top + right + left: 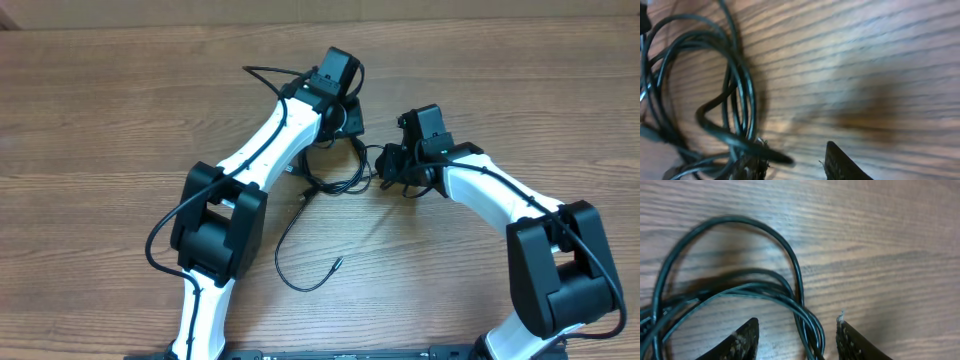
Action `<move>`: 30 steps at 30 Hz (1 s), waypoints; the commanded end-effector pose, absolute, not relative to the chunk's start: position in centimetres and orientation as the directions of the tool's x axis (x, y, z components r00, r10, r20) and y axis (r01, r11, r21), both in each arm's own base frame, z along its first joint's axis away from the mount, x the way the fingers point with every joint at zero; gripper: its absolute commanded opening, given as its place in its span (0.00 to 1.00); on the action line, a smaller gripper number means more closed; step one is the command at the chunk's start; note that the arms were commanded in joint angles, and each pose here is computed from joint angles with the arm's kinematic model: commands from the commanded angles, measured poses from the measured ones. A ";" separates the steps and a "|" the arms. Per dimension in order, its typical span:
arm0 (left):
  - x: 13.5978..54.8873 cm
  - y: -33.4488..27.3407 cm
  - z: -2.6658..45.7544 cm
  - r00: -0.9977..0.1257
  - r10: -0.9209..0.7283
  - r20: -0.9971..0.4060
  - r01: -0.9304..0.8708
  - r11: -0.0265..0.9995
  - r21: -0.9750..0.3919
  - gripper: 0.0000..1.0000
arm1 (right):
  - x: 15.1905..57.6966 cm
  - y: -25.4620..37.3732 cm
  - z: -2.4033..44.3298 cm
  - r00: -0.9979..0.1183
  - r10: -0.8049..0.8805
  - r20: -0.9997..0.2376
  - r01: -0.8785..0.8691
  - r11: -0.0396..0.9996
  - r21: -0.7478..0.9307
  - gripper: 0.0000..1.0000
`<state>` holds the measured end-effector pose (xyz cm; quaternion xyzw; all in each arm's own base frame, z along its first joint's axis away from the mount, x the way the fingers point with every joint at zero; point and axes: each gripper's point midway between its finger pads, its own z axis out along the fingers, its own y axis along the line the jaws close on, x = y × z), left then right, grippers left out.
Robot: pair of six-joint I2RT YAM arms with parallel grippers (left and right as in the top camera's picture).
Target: Untangle cables
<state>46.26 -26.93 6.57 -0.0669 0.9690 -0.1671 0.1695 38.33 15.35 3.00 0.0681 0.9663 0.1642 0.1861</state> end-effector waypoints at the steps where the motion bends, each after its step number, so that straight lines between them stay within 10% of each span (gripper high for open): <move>1: 47.1 -26.7 5.3 -0.922 -0.255 -0.291 -0.146 0.926 -0.348 0.51 | 39.4 14.2 3.9 -0.891 0.197 -0.408 0.080 0.955 0.285 0.40; 13: 46.8 -27.3 0.2 -0.945 -0.239 -0.222 -0.153 0.927 -0.343 0.48 | 39.8 14.4 3.7 -0.887 0.197 -0.417 0.075 0.954 0.290 0.43; 20: 45.7 -27.0 -0.4 -0.958 -0.226 -0.179 -0.160 0.933 -0.321 0.04 | 39.6 14.5 3.4 -0.892 0.188 -0.412 0.070 0.956 0.286 0.44; 30: 45.3 -26.7 -0.6 -0.965 -0.209 -0.160 -0.151 0.936 -0.317 0.08 | 39.2 15.4 2.9 -0.889 0.158 -0.431 0.031 0.958 0.287 0.50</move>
